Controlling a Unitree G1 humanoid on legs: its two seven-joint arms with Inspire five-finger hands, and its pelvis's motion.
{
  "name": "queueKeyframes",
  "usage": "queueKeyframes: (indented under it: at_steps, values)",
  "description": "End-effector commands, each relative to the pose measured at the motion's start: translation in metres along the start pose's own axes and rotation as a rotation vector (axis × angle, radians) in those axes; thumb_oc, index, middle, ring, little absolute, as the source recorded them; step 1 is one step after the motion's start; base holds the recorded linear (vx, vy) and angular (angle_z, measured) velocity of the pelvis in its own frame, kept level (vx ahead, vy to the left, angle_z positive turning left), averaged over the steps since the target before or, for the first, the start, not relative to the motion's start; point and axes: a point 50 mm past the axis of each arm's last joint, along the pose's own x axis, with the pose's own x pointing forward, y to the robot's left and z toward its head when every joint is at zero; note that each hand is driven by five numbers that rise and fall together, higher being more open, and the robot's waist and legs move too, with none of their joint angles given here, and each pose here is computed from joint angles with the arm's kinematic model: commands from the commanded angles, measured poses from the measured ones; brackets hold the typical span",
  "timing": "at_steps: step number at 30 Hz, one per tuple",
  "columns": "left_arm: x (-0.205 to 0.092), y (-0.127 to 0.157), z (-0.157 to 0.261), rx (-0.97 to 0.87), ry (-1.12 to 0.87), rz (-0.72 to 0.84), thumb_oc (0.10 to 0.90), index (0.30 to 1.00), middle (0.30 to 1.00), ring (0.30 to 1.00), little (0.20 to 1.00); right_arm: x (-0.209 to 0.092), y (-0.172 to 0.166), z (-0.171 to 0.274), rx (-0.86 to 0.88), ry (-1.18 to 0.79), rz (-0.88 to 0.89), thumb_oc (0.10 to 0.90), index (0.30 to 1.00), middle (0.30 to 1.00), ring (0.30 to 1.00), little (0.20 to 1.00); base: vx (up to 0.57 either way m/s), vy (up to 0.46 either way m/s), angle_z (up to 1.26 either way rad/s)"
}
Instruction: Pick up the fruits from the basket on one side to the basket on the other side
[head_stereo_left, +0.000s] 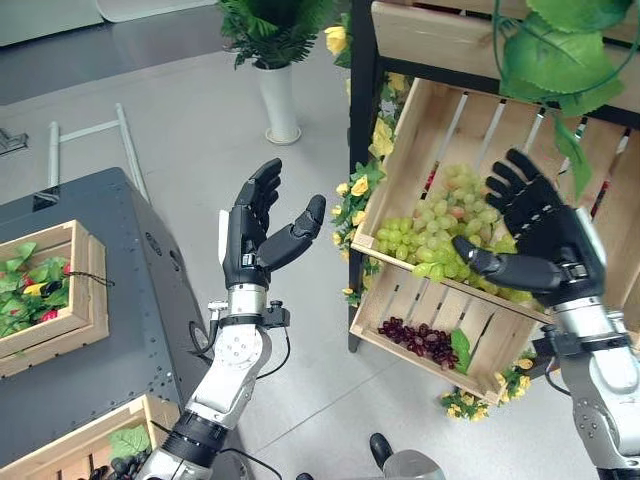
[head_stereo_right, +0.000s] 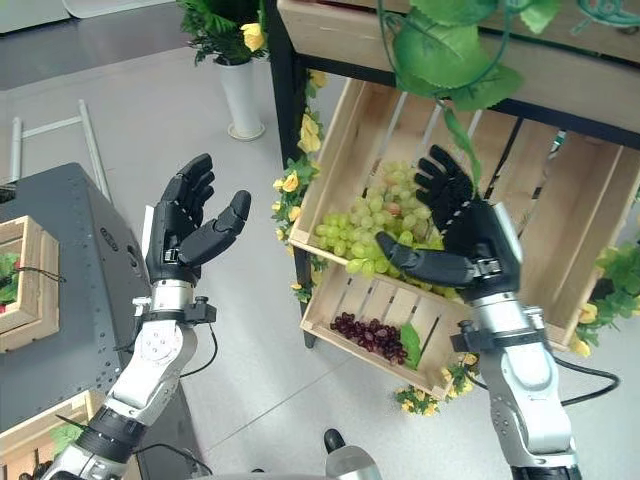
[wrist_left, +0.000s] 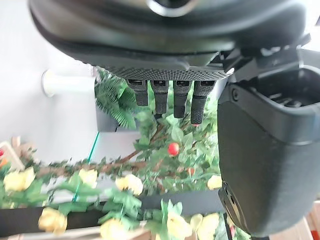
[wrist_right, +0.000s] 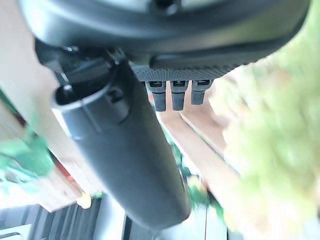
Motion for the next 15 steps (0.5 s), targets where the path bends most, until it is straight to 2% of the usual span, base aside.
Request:
queueKeyframes:
  at_steps: [1, 8, 15]
  values:
    - [0.018, 0.000, 0.034, -0.011, -0.267, 0.016, 0.800, 0.900, 0.900, 0.900, 0.900, 0.030, 0.019, 0.042, 0.140, -0.273, 0.122, 0.800, 0.900, 0.900, 0.900, 0.900, -0.03, -0.039, 0.28]
    - [0.016, 0.011, 0.028, 0.016, -0.260, 0.065, 0.800, 0.900, 0.900, 0.900, 0.900, 0.043, 0.050, 0.033, 0.325, -0.281, 0.244, 0.800, 0.900, 0.900, 0.900, 0.900, -0.02, -0.043, 0.30]
    - [0.012, 0.024, 0.028, 0.057, -0.256, 0.117, 0.800, 0.900, 0.900, 0.900, 0.900, 0.045, 0.069, 0.034, 0.418, -0.340, 0.362, 0.800, 0.900, 0.900, 0.900, 0.900, 0.00, -0.059, 0.32]
